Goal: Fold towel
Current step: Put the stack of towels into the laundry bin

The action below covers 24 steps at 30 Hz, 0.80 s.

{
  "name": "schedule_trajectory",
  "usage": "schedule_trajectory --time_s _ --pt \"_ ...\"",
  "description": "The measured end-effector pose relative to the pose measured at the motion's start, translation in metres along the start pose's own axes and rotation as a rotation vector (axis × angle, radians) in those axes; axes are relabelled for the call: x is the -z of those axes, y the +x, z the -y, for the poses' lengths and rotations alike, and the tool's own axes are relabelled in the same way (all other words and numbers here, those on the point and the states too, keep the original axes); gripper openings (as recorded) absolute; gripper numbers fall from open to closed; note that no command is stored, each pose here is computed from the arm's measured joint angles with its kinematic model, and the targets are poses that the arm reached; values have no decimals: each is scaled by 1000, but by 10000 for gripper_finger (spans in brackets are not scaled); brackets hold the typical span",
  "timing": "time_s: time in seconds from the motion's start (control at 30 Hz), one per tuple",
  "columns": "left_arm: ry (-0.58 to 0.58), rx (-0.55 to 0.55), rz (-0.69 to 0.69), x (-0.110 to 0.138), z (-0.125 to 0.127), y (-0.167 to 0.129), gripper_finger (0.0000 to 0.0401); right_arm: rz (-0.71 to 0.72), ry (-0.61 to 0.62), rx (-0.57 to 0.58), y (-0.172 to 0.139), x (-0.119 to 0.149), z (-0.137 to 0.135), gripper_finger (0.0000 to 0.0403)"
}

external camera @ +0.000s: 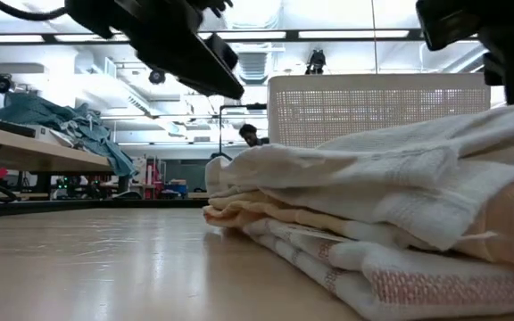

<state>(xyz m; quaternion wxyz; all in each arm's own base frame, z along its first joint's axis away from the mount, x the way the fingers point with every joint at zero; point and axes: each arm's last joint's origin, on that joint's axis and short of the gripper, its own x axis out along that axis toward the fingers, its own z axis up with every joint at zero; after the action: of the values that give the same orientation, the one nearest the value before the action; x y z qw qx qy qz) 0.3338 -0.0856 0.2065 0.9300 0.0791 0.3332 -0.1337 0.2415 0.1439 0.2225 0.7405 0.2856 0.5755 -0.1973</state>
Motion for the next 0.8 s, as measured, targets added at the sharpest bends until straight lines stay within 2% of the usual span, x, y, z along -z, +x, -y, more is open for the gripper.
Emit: schedule_trajectory --time_s 0.1,0.2,0.37,0.53,0.67,0.8 --pt "-23 27 7 1 5 -15 76 -19 -23 -3 -5 3 5 0" --pt "-56 22 71 -2 5 -16 76 -35 -17 4 -4 5 13 0" --pt "-97 21 161 5 6 6 76 -28 33 13 12 10 30 0" --pt "-160 30 245 3 7 30 76 11 92 -116 38 17 41 0" --pt "-184 40 206 -1 11 48 76 46 138 -190 55 24 53 0" --pt "-172 47 191 -1 13 67 76 121 140 -327 62 28 58 0"
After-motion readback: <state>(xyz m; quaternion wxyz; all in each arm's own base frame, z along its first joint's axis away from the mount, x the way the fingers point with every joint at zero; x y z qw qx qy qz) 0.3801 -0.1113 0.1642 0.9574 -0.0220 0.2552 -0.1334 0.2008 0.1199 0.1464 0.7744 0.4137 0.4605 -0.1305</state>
